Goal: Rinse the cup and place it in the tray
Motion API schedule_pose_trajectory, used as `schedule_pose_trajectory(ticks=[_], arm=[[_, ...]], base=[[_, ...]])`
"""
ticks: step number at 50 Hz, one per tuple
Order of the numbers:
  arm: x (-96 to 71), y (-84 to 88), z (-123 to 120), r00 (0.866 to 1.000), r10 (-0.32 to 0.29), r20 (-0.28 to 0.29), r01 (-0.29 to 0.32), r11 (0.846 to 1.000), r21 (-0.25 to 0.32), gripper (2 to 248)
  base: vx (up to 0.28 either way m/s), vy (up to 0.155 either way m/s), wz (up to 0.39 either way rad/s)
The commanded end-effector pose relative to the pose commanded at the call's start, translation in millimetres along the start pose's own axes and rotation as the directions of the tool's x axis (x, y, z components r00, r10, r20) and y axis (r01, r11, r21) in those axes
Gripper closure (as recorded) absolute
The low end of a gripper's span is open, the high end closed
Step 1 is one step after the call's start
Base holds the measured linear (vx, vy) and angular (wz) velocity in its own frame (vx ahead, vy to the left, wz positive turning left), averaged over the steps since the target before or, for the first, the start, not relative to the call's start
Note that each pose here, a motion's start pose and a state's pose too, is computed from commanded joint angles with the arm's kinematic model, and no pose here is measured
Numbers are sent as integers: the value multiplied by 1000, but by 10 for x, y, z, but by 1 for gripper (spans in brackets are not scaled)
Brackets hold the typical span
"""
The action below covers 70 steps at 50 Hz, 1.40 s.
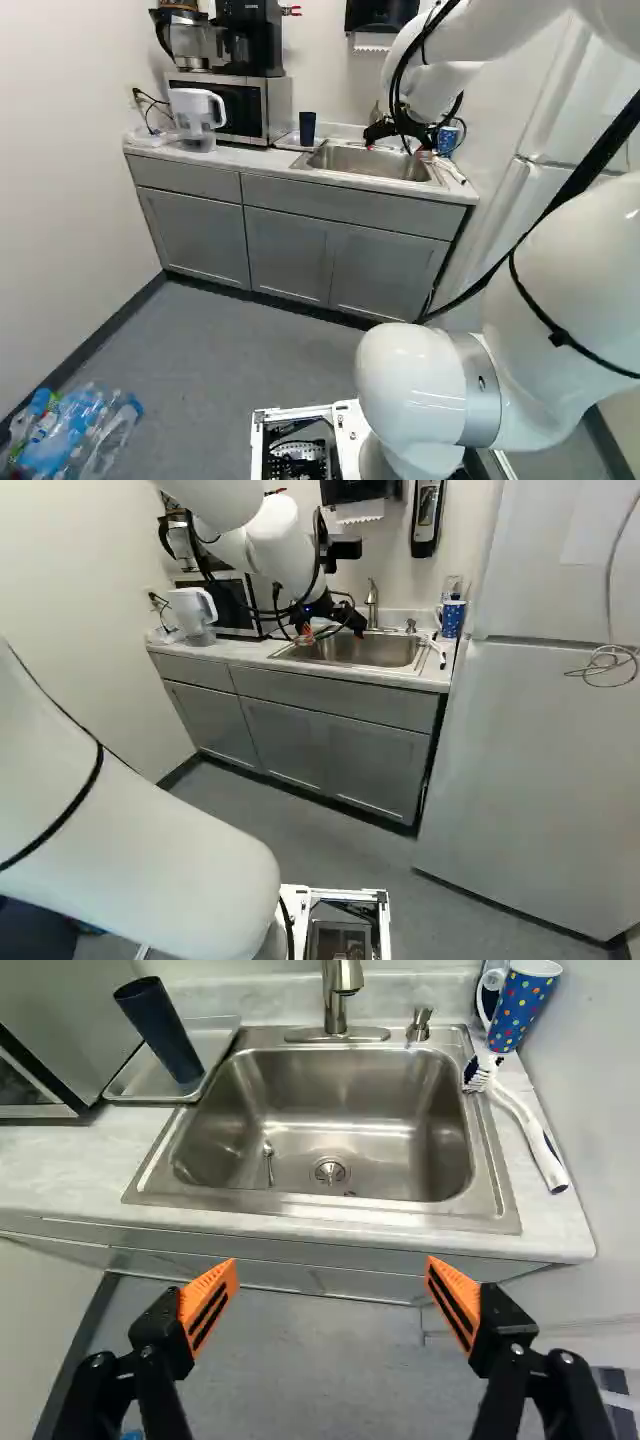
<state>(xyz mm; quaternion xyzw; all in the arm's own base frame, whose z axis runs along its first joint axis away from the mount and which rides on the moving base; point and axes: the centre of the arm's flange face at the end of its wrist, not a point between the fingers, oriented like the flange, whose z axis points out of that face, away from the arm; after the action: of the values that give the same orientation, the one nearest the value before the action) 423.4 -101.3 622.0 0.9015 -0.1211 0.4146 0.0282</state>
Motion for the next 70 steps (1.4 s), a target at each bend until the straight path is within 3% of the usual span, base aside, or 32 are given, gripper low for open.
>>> schedule_pose_trajectory(ticks=[35,70], arm=[[-614,-159,296,996,-39,-81,40,999,12,3],[-1635,-364,524,974,-94,-208,107,993,52,3]], base=[[0,0,0],[0,0,0]])
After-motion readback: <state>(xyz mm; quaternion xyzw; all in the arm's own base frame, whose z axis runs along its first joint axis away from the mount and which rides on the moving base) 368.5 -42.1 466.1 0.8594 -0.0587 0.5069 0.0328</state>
